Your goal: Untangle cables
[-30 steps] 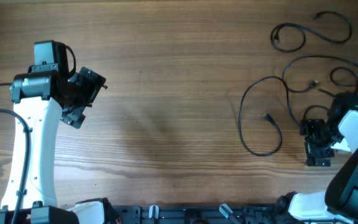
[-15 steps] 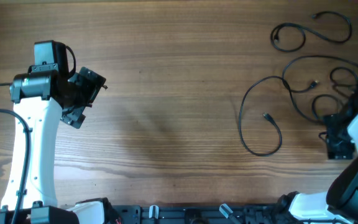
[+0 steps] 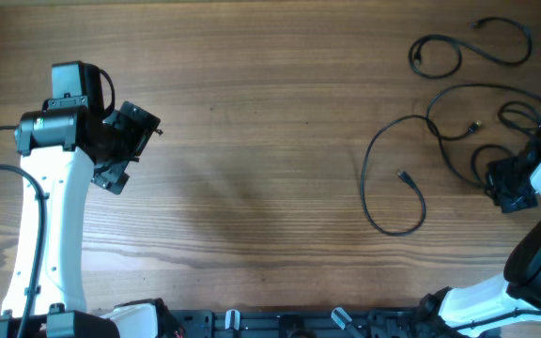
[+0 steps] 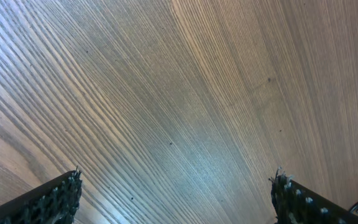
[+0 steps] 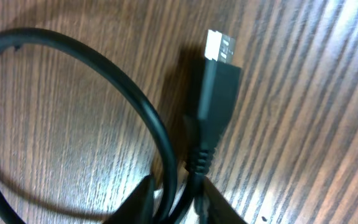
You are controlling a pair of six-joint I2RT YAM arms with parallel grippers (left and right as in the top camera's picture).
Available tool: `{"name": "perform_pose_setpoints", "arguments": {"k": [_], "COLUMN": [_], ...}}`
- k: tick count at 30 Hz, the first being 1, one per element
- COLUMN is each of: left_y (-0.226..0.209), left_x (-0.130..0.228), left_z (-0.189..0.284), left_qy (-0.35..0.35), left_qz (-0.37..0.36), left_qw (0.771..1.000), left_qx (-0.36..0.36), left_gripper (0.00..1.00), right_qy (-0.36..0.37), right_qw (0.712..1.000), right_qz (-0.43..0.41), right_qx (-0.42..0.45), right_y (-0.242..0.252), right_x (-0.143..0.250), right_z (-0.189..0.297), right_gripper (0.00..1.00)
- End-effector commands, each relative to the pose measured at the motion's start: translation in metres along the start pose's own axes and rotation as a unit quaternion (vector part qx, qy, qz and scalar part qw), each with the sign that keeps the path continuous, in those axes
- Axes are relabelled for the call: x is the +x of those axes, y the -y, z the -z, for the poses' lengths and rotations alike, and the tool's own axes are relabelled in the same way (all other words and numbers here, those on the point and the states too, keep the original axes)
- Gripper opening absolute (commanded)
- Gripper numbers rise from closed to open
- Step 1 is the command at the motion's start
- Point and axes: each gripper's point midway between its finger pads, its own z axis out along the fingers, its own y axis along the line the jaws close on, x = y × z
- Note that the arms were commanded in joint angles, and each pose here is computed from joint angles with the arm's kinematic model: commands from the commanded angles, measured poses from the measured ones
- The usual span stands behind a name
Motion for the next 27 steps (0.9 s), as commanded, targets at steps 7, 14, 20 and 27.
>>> {"name": "perform_pose_setpoints", "arguments": {"k": [7, 14, 20, 27], "left_y": [0.0, 0.002, 0.002, 0.002], "left_x": [-0.001, -0.002, -0.003, -0.003], "left_z": [-0.001, -0.001, -0.001, -0.001], "left_qy": [-0.001, 0.002, 0.002, 0.002], "left_qz": [0.002, 0.002, 0.002, 0.002], "left_qw": [1.0, 1.0, 1.0, 1.0], "left_qx": [-0.001, 0.003, 0.003, 0.003], "left_gripper": [1.0, 1.0, 1.0, 1.0], "right_qy": [0.096, 0.109, 0.087, 0.098], "right_qw": [0.994, 0.992, 0.994, 0.982], "right_qz": [-0.013, 0.023, 0.025, 0.104], "right_qx": [0.052, 0.057, 0.058, -0.124], "right_y": [0.011, 0.002, 0.01, -0.016], "right_x": [-0.088, -0.111, -0.096, -0.036], "right_z": [0.041, 0.087, 0.101, 0.221], "right_gripper": [0.04, 0.31, 1.0, 1.0]}}
